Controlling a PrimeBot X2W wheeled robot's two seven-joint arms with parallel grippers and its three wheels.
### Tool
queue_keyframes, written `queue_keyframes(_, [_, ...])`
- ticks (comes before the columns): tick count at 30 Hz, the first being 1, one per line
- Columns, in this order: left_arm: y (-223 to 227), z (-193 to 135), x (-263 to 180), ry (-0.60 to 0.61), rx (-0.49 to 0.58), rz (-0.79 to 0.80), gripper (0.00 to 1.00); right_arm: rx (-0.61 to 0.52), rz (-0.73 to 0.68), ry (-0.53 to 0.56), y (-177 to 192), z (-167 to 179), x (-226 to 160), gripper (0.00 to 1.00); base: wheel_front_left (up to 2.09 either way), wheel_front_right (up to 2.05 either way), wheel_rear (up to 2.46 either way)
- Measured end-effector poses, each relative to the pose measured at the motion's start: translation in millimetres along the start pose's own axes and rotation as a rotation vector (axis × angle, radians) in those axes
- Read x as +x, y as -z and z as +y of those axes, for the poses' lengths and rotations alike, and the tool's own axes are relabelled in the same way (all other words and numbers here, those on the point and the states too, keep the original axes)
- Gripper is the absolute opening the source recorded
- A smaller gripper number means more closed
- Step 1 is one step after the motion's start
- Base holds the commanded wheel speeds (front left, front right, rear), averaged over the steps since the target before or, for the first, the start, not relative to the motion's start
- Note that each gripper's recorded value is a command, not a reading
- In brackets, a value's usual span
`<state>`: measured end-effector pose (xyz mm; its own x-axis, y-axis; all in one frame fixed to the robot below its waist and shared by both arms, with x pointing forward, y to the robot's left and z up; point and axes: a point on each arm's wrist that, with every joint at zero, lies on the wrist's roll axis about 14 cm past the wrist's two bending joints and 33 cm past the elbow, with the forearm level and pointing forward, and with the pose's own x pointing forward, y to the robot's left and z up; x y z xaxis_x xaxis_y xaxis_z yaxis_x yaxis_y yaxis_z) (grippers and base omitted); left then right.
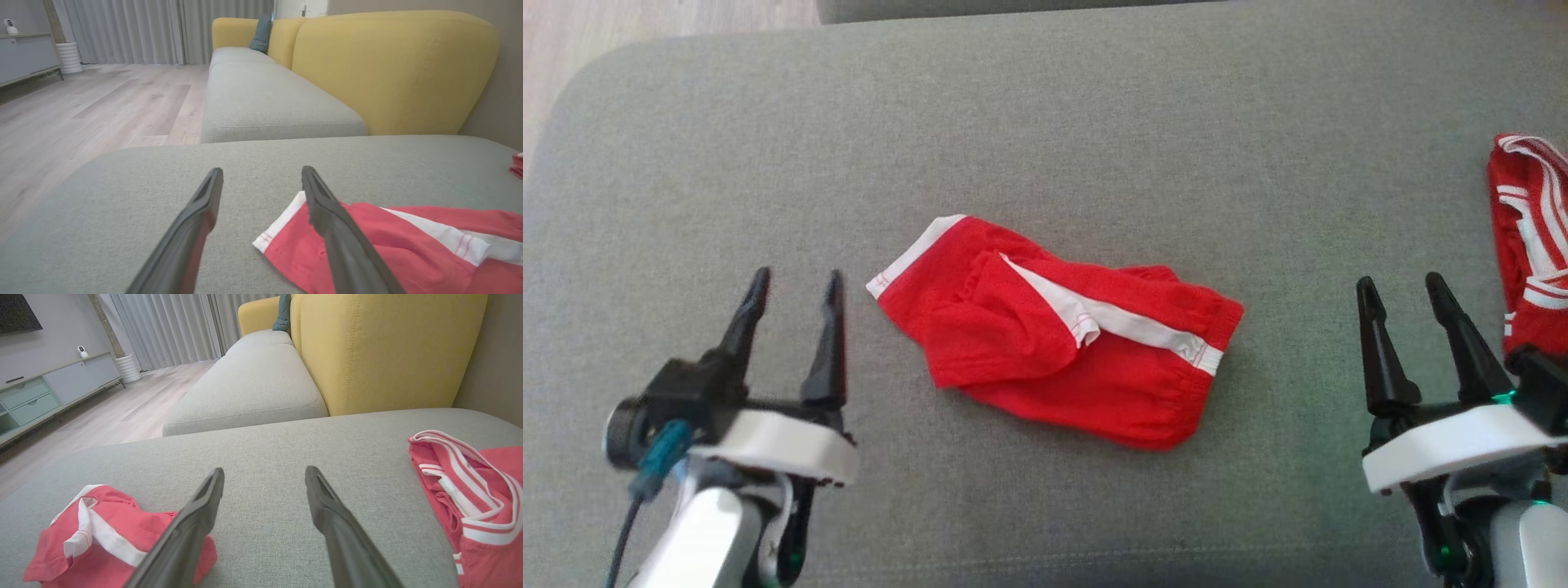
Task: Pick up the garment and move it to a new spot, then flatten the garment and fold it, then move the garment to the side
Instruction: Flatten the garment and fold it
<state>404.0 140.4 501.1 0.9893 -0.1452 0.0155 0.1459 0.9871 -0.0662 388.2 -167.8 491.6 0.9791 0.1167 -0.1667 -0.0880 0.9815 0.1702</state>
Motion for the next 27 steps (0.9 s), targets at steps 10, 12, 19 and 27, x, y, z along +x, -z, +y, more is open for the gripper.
queue_keyframes(10, [2, 29, -24, -0.102, -0.004, 0.001, 1.00, -0.012, -0.038, -0.005, -13, 3, -6, 1.00, 0.00, 0.00, 0.00])
queue_keyframes(12, [4, 32, -29, -0.113, -0.004, 0.009, 1.00, -0.014, -0.045, -0.005, -15, 3, -8, 1.00, 0.00, 0.00, 0.00])
queue_keyframes(19, [2, 33, -34, -0.120, -0.004, 0.005, 1.00, -0.014, -0.045, -0.005, -14, 4, -14, 1.00, 0.00, 0.00, 0.00])
queue_keyframes(27, [2, 32, -34, -0.113, 0.000, 0.002, 1.00, -0.014, -0.031, -0.005, -12, 4, -16, 1.00, 0.00, 0.00, 0.00])
